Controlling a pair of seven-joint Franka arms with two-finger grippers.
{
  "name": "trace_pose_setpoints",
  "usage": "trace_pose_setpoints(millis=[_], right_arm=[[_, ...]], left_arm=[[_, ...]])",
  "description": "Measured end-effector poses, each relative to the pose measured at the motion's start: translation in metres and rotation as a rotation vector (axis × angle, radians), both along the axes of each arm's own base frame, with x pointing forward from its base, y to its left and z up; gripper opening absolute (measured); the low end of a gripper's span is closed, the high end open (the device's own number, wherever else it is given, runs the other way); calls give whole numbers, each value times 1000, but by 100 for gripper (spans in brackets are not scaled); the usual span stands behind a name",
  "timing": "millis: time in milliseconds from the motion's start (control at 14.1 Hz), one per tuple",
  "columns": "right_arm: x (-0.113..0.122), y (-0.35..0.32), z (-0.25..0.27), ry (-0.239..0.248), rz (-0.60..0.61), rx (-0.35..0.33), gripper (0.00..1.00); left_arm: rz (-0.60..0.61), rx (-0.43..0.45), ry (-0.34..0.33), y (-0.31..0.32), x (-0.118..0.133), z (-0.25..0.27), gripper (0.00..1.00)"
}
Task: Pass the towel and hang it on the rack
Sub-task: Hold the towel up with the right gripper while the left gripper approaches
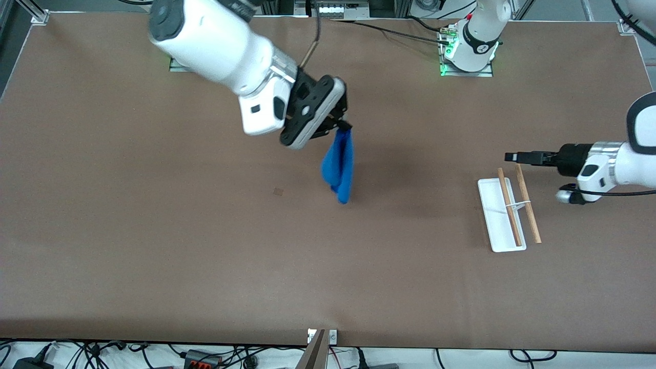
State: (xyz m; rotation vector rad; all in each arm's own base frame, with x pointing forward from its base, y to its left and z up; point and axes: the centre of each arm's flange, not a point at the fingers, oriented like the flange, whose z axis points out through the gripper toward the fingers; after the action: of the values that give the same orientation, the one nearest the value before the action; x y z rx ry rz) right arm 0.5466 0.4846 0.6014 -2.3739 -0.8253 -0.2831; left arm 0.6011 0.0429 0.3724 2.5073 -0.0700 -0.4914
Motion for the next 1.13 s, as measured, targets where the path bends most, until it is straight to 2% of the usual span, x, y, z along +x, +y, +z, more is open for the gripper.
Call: trace_pose_setpoints(millis=[213,354,425,638,780,1134], right_arm=[[-27,40,-8,35,-32,17,3],[-31,51,-17,51,-41,22,3],[-32,54,-18,53,-47,27,3],[-44,67,-16,51,-60,34,3],[-50,73,-16,48,-68,27,3],[-45,74,-18,32,-85,42,3]], left_arm=[[-245,-144,-224,-11,14,-24,100],[-407,-259,-391,-35,23,-33,100],[-470,-310,-452,-48,27,-39,100],[-651,-428,-603,-85,31,-48,100],[-774,-477,-703,-103,32,-50,100],[-945,-582,-867,-162,18,-85,100]])
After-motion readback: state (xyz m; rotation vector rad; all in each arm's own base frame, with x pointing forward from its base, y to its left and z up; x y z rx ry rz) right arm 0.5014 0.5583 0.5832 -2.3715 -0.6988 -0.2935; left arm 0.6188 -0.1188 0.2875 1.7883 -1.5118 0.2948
